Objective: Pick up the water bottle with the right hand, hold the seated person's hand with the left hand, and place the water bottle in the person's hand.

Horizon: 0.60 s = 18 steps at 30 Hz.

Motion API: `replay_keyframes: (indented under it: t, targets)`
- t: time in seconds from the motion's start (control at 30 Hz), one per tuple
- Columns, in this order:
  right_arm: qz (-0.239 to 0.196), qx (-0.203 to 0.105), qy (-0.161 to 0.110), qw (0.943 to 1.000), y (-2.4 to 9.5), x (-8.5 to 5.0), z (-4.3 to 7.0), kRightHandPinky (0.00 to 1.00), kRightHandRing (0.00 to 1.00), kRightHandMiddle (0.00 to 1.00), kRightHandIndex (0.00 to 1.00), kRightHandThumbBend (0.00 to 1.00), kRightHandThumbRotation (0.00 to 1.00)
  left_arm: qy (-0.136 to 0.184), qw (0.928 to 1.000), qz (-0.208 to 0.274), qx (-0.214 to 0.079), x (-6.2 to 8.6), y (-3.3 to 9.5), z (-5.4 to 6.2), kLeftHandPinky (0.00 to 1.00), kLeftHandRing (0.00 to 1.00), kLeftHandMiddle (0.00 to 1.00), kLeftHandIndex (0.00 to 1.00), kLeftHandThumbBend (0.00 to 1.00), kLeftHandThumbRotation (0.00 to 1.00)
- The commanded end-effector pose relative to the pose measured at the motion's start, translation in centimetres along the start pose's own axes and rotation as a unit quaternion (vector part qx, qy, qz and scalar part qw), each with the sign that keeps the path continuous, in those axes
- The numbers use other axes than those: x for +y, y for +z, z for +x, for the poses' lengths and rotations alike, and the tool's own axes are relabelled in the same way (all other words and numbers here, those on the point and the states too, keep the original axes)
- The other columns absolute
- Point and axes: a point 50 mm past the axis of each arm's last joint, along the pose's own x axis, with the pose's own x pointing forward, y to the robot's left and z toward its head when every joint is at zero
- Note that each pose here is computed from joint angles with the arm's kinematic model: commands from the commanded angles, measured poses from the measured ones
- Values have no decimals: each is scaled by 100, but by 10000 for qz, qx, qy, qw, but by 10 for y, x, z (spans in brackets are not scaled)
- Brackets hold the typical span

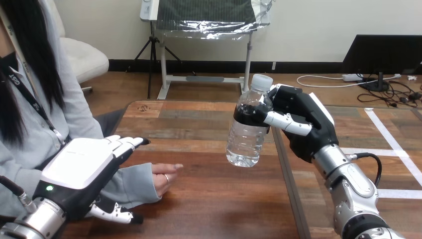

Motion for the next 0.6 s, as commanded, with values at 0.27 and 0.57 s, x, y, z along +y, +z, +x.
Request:
replay_keyframes:
  t: [0.27, 0.57]
  targets:
    - [-348, -669, -27, 9972, 34, -6, 15, 13, 17, 28, 32, 57, 0, 305, 9990, 310, 129, 18, -10, 15, 82, 88, 88, 89, 100, 40]
    - [-376, -697, -61, 9968, 35, -7, 15, 14, 17, 28, 31, 58, 0, 116, 9987, 385, 308, 13, -22, 22, 81, 86, 87, 87, 100, 36]
